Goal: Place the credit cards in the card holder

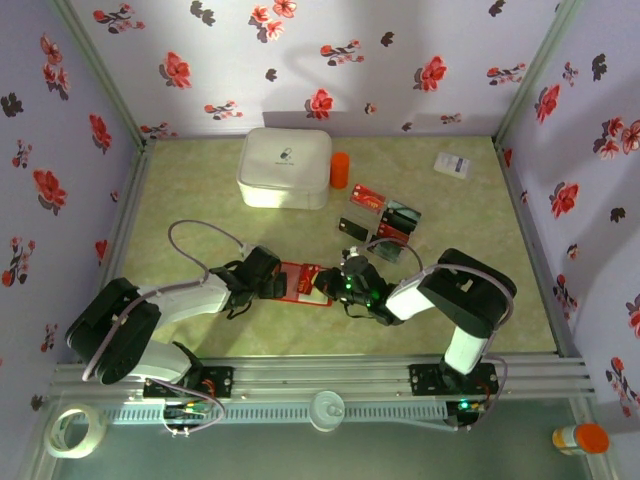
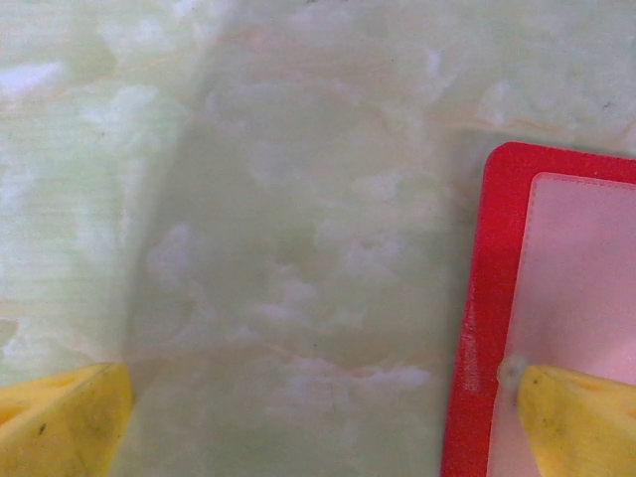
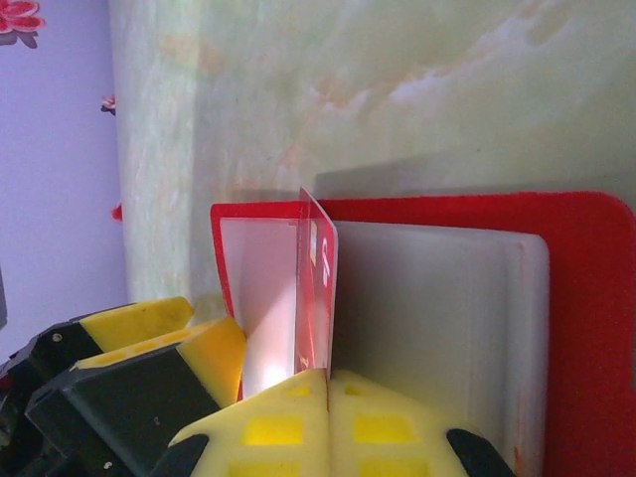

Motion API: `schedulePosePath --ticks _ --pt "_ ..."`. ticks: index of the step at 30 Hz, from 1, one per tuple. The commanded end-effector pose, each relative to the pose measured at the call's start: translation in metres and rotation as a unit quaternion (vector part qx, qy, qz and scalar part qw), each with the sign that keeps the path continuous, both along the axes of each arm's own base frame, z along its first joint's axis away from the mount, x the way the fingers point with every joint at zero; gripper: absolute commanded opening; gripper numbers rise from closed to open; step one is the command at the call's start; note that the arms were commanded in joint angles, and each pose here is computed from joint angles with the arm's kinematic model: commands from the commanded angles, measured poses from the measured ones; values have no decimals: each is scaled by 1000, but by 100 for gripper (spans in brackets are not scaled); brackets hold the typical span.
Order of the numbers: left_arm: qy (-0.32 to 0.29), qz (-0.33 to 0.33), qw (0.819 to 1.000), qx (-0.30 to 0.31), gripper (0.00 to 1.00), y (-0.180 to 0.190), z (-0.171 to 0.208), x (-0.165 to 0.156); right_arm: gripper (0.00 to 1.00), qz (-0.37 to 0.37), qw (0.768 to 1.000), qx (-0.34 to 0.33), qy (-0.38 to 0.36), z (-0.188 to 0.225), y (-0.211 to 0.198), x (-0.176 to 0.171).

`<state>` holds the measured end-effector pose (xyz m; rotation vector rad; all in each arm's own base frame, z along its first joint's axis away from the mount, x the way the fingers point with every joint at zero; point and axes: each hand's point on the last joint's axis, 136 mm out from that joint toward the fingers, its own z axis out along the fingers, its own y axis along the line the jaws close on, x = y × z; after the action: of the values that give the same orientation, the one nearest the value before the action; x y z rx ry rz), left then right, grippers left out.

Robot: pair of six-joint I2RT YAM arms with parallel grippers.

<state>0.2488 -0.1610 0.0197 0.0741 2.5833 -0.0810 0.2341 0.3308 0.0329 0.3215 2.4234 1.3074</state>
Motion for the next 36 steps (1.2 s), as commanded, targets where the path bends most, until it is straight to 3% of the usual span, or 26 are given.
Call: schedulePosePath --ticks 1,36 --pt "17 4 1000 23 100 13 -8 -12 0 0 999 -27 27 -12 -6 -10" --pt "17 5 1000 23 100 13 -9 -13 0 28 995 -62 72 -24 0 -26"
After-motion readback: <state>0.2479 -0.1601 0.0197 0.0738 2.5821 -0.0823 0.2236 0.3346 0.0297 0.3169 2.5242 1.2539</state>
